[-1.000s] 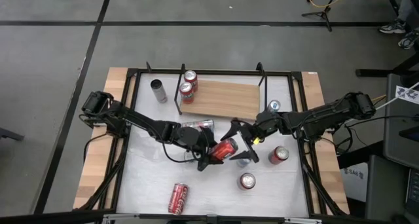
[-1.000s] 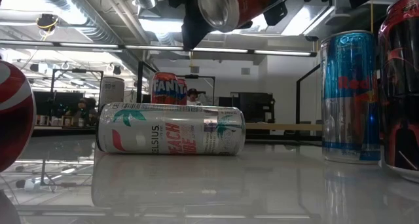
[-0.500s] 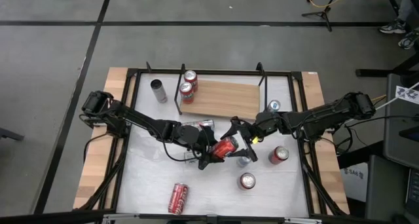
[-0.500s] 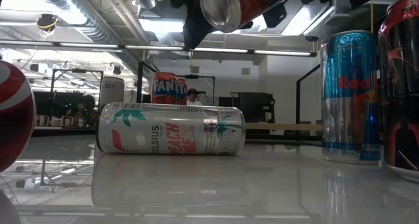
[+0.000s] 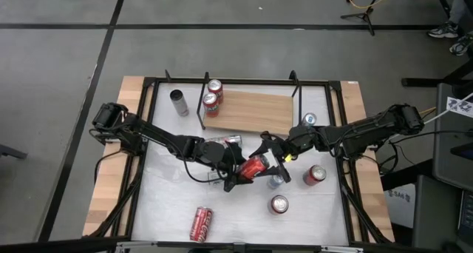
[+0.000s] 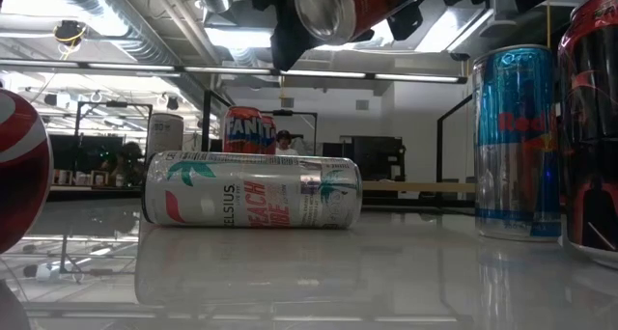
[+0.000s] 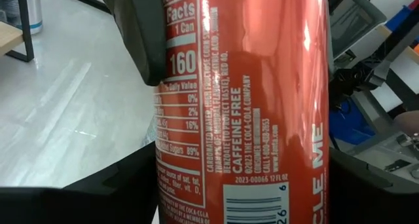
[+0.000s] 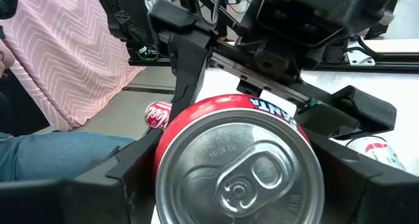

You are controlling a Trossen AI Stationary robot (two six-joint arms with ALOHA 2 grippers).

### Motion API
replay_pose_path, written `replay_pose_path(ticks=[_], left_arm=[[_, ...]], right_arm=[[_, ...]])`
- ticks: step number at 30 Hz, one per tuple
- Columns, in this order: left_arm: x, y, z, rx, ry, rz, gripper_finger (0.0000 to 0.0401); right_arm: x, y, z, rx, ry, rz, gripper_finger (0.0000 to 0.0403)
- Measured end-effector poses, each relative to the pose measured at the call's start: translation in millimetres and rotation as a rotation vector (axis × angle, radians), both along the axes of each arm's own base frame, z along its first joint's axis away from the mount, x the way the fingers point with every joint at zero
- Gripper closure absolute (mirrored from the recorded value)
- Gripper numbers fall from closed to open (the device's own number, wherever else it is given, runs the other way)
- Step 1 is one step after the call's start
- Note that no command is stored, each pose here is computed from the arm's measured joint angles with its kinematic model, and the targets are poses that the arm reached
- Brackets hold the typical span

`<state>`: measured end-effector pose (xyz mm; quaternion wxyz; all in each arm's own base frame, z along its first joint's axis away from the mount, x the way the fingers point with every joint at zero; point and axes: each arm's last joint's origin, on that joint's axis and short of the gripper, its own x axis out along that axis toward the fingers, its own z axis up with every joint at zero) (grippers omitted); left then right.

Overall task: Place canned beverage on shelf
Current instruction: Put the red soda can on the shelf

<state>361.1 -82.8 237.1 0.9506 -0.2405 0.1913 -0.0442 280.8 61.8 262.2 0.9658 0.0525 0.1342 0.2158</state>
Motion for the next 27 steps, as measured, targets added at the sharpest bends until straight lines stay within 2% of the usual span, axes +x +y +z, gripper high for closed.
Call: replay_pose_path(ticks=[14,27], left_arm=[[0.4,2.7,-0.2,0.043,-0.005,-0.011,0.0075],[1.4,35.8,-8.1,-0.062,0.107,-0.174,0.0075]], right_arm=[[-0.6,0.1,-2.2,0.025,0.037,0.003,0.0114],[-1.7,-0.6,-5.6,0.018,0.156,-0.026,0.0116]])
